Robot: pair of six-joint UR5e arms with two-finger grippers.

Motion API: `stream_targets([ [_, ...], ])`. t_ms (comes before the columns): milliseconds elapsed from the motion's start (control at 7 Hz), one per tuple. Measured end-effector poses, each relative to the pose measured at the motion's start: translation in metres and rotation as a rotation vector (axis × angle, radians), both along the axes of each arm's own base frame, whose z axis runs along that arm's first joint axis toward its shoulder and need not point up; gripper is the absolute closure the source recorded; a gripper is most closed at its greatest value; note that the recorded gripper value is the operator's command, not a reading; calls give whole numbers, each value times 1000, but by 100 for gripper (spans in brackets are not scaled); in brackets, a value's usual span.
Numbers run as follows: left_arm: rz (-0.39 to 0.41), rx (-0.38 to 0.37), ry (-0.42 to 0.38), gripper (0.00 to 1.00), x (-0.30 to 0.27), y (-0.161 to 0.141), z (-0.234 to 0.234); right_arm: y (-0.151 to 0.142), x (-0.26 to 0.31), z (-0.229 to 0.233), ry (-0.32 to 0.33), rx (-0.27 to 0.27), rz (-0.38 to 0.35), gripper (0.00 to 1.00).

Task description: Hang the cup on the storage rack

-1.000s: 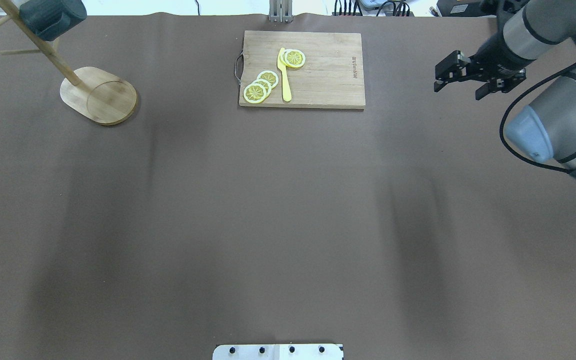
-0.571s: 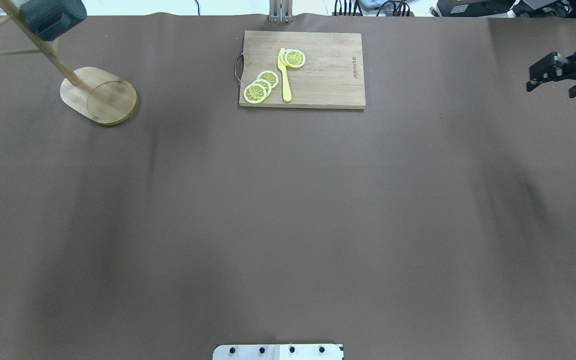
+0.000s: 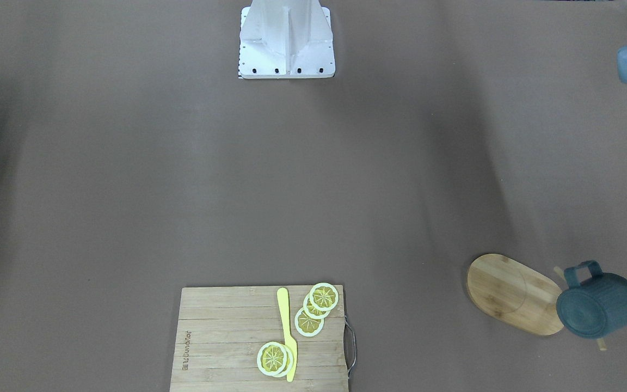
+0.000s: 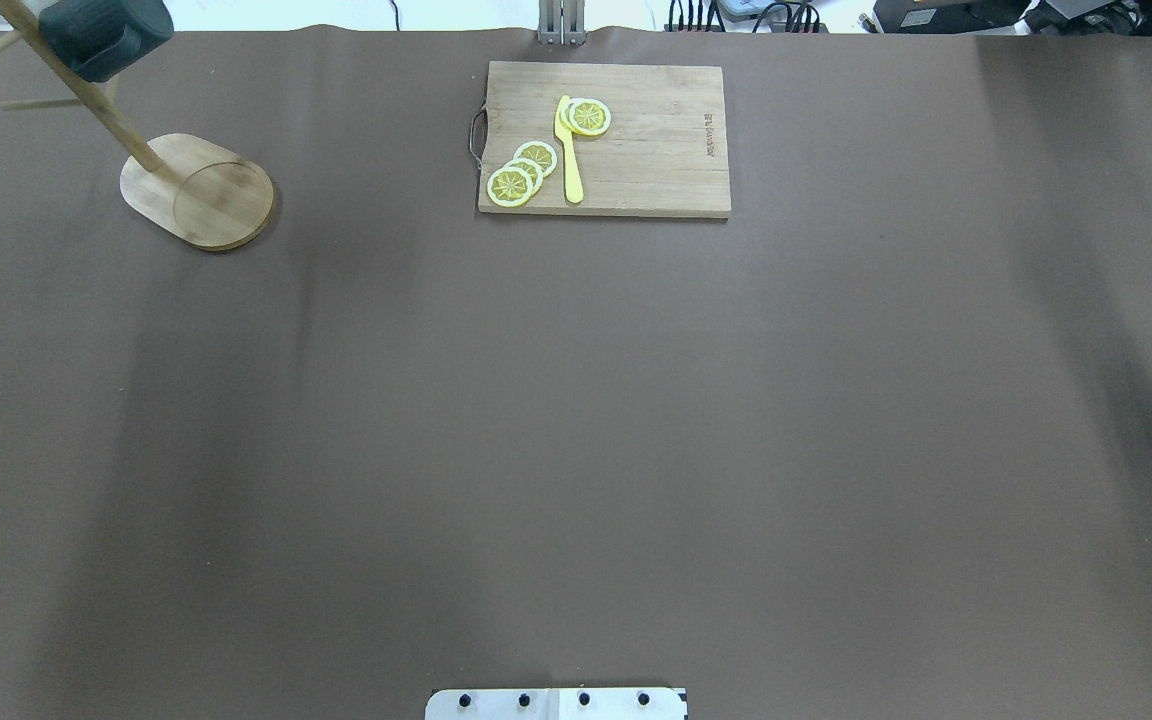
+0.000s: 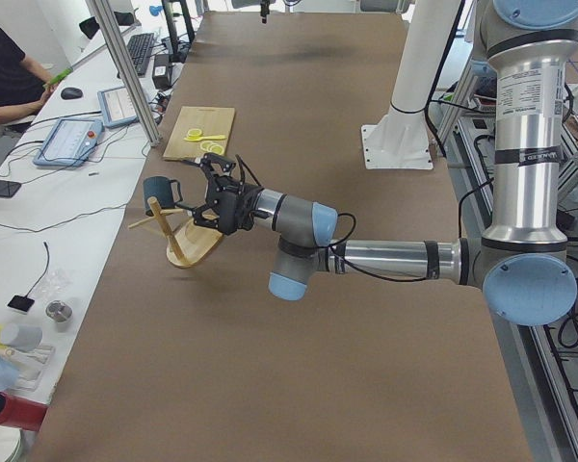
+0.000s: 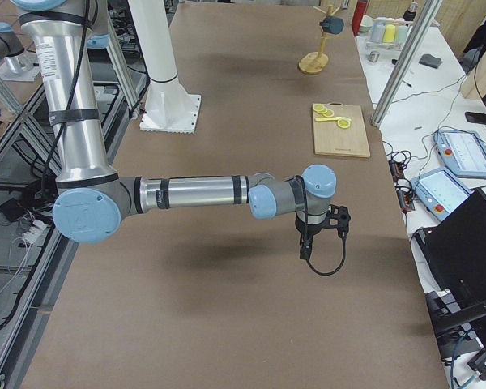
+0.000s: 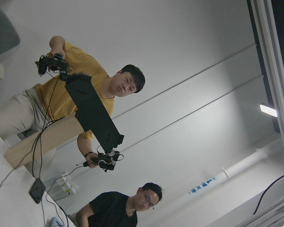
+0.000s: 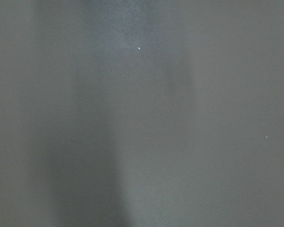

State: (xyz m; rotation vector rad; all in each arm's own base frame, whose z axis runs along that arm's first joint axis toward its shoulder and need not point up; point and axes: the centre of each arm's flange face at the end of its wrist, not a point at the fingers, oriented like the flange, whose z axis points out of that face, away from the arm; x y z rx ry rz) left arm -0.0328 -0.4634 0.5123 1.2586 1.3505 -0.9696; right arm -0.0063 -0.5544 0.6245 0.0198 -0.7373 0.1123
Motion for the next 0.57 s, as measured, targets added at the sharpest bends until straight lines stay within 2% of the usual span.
stream_targets([
  [143, -64, -74, -209, 2, -19, -6, 25, 11, 9, 12, -2, 0, -10, 0],
  [286, -99, -164, -378, 2, -41, -14, 39, 19, 20, 19, -10, -7, -4, 0],
  [429, -81, -255, -522, 2, -65, -21, 50, 27, 34, 24, -27, -17, 14, 0],
  [571, -6, -352, -651, 2, -90, -25, 61, 40, 46, 29, -45, -26, 31, 0],
])
